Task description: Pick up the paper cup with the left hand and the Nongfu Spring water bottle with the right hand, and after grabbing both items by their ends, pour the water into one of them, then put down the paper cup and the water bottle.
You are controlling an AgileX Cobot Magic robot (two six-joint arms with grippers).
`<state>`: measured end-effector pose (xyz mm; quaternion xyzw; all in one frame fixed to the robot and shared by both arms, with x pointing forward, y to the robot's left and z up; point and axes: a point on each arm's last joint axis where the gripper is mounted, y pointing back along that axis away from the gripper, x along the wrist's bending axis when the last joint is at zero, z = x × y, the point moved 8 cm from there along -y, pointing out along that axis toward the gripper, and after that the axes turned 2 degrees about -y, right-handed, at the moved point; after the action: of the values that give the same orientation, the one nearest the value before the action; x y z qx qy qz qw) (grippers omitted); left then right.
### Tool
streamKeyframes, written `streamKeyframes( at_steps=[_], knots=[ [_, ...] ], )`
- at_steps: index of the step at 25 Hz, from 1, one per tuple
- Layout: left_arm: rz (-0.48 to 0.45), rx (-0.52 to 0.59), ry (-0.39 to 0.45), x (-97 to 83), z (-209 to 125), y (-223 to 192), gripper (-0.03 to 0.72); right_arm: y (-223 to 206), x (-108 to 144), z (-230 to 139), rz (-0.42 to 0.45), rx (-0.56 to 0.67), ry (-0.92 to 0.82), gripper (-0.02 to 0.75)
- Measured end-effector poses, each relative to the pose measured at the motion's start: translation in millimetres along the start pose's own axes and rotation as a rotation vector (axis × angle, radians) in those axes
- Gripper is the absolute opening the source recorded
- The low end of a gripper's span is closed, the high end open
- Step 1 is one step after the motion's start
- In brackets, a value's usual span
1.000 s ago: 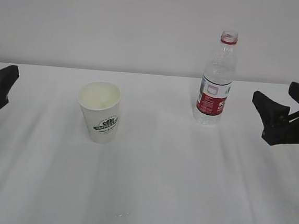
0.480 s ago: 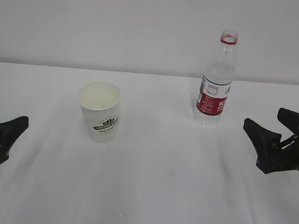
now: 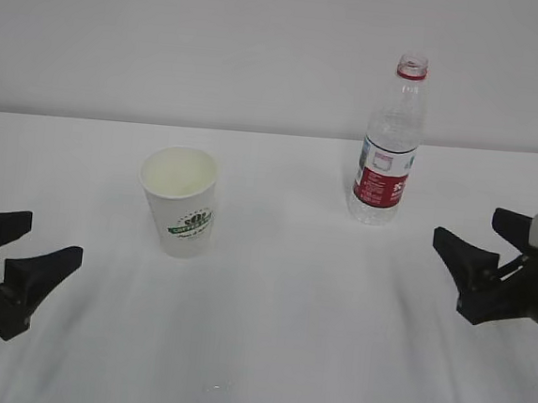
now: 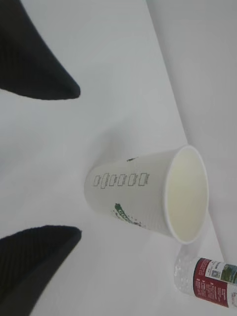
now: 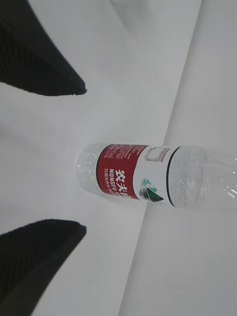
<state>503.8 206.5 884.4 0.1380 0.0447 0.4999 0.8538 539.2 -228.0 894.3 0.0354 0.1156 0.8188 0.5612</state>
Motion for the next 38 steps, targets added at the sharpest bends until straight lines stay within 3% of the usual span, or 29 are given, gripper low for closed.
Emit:
streamKeyframes(
  at_steps=[9,18,29,38],
  knots=[
    [-0.023,0.096,0.036,-3.9,-28.5,-5.6,0.584,0.0,0.1,0.4,0.001,-0.002,0.000,0.587],
    [-0.076,0.052,-0.005,-8.0,-16.7,-15.8,0.689,0.0,0.4,0.4,0.002,-0.002,-0.004,0.588],
    [-0.114,0.046,-0.023,-14.1,-15.4,-16.2,0.691,-7.6,6.2,-21.9,0.039,0.066,-0.052,0.589],
    [-0.132,0.040,-0.034,-16.5,-14.0,-17.1,0.685,-34.4,-2.2,-13.7,0.036,0.025,-0.040,0.589]
  ],
)
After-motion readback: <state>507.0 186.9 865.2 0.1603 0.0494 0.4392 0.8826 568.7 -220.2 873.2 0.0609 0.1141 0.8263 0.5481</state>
